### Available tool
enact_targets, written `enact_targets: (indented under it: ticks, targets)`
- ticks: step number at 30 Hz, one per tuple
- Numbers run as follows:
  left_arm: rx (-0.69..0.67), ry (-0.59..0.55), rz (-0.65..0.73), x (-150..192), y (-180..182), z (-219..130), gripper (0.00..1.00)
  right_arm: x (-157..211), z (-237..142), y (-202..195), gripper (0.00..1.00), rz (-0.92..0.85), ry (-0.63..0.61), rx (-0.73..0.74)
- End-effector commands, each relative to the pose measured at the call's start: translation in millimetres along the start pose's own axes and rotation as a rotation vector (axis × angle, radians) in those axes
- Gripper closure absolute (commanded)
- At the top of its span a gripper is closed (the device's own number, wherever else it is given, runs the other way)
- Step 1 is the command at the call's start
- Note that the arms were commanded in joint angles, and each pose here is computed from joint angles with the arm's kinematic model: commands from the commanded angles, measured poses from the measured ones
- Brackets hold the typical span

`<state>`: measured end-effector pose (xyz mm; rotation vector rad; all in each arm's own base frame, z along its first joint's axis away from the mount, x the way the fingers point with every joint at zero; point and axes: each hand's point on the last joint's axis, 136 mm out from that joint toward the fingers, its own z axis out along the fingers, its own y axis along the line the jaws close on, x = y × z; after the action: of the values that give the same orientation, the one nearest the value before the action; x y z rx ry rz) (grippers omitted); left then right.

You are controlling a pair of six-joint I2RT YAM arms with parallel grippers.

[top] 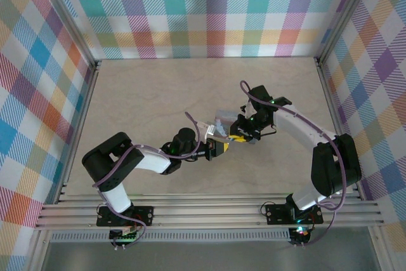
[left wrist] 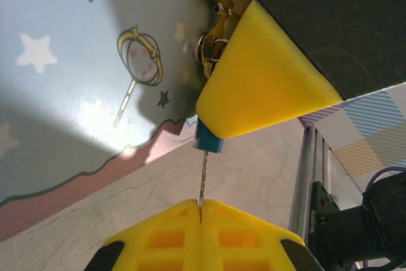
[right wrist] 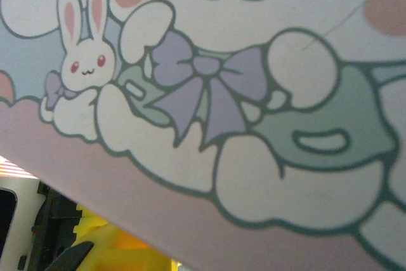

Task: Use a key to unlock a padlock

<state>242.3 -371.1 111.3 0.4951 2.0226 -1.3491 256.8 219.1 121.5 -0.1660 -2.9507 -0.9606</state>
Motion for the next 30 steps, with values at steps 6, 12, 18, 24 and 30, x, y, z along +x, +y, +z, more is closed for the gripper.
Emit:
enact_targets:
  ticks: [6,12,18,24,30]
  targets:
    - [0.127,-0.227,0.094,-53.1,-47.1,1.8,1.0,15.8,3.3,6.8,1.0,0.002,0.057,-0.048]
    - [0.065,-0.251,0.158,-52.3,-51.2,1.9,1.0,17.3,5.8,2.8,1.0,0.002,0.065,-0.03]
    - [-0.024,-0.218,0.212,-50.0,-39.5,1.6,1.0,18.7,3.6,-0.5,1.0,-0.009,0.065,-0.003]
    - [-0.029,-0.198,0.219,-44.1,-34.8,6.7,1.0,16.2,5.1,9.0,1.0,0.0,0.073,-0.048]
    - [0.175,-0.216,0.014,-61.1,-34.3,8.6,1.0,17.5,5.8,7.7,1.0,-0.002,0.075,-0.049]
